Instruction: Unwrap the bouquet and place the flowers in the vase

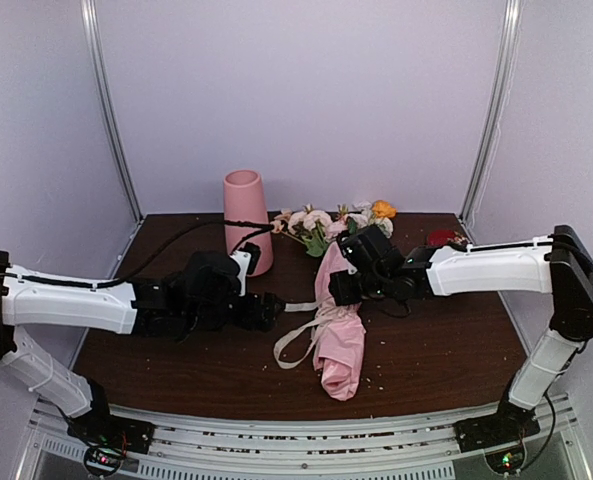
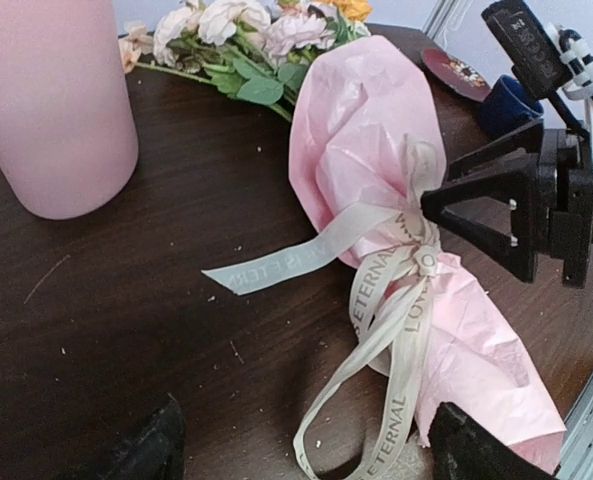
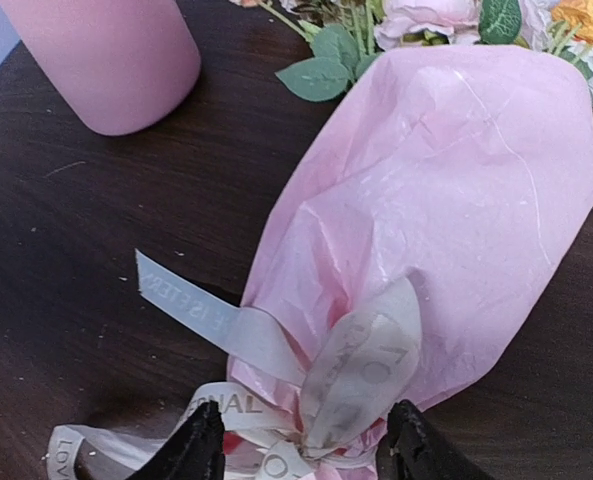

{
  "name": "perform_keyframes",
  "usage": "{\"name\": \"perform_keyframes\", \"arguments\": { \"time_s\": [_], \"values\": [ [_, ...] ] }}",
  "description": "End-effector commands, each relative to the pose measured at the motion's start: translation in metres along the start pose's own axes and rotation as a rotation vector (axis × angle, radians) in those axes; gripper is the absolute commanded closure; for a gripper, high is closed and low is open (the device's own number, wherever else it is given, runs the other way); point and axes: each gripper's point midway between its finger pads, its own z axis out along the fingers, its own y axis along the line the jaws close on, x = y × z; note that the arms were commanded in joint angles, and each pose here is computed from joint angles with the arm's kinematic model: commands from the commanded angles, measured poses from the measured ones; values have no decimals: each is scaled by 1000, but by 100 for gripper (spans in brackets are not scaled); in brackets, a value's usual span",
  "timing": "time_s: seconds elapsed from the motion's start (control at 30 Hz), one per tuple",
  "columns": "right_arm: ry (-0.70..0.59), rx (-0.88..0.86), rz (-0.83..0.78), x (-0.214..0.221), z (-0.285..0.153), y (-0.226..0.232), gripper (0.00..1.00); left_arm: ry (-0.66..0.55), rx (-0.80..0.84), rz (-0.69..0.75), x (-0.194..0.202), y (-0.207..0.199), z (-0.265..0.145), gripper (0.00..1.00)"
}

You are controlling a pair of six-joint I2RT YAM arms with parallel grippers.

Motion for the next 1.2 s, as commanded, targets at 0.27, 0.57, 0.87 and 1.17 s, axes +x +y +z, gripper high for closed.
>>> {"name": "perform_keyframes", "arguments": {
  "time_s": [0.27,0.57,0.87,1.17],
  "values": [
    [-110,-21,90,-3,-19,-6,46,96,27,-280,5,26,63,25],
    [-122,-17,97,13,-39,-16,41,194,41,-428,18,9,125,25],
    [-110,-88,143,33,-45,-15,36,221,56,-534,20,1,156,22],
    [-113,-102,142,38,-46,-15,32,222,72,-615,18,-6,181,20]
  ]
}}
